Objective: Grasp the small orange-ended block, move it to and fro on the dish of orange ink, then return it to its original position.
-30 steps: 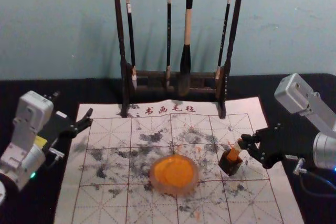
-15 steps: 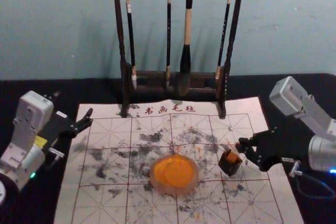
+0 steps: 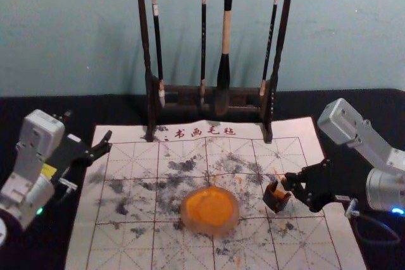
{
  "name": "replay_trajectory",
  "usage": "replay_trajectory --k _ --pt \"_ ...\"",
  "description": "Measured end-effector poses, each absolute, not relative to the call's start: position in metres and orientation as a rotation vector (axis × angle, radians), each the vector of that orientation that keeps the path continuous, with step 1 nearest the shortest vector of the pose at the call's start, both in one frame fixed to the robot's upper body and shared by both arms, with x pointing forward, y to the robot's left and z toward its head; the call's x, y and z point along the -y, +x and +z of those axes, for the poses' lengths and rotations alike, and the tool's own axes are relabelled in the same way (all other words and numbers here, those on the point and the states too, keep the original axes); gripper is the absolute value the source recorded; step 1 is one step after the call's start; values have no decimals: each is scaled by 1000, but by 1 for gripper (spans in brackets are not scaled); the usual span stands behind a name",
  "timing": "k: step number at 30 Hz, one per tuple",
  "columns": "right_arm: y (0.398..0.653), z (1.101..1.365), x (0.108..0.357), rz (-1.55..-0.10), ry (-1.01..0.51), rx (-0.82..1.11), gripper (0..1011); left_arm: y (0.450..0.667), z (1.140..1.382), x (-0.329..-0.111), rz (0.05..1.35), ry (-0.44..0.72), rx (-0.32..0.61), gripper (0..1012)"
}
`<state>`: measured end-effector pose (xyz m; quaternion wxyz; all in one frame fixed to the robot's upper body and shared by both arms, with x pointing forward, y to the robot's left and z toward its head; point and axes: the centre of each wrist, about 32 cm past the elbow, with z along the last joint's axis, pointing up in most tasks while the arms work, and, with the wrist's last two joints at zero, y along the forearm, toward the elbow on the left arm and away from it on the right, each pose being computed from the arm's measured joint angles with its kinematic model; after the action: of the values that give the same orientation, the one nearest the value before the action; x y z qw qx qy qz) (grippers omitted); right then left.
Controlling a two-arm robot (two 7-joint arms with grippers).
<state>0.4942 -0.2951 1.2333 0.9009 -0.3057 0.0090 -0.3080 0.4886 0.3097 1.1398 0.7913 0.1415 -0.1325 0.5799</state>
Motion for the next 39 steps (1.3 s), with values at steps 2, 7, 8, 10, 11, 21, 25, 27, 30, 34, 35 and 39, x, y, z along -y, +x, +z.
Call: replay_trajectory --k 2,7,8,10,11,21,25,27,30,34,35,39 --pt "495 1232 295 -635 -637 -20 75 489 1140 -310 1248 304 285 1001" --pt "495 1231 294 -626 -644 -21 75 489 1140 -310 1248 305 285 1002" --pt "495 1230 293 -624 -647 -21 75 489 1140 -310 1248 304 285 1001" --pt "496 1230 293 -621 -648 -20 75 489 1140 -310 1248 305 285 1001" --pt "496 1230 293 -619 -650 -20 75 489 1140 -310 1248 304 285 1001" --pt "496 1229 291 -614 -659 -18 75 489 1140 -310 1248 304 285 1001" --pt "496 1229 290 -614 -661 -17 75 489 1140 -310 1248 305 285 1001" --pt "496 1229 290 -614 -662 -17 75 489 1140 -310 1248 304 285 1001" --pt "496 1228 290 -614 -663 -18 75 489 1140 -310 1248 304 285 1001" --pt "497 1228 290 -614 -665 -17 75 489 1140 -310 1248 305 285 1001" --pt "497 1228 290 -614 -665 -17 75 489 1140 -310 1248 304 285 1001" --pt "498 1227 290 -612 -666 -18 75 489 1140 -310 1248 304 285 1001"
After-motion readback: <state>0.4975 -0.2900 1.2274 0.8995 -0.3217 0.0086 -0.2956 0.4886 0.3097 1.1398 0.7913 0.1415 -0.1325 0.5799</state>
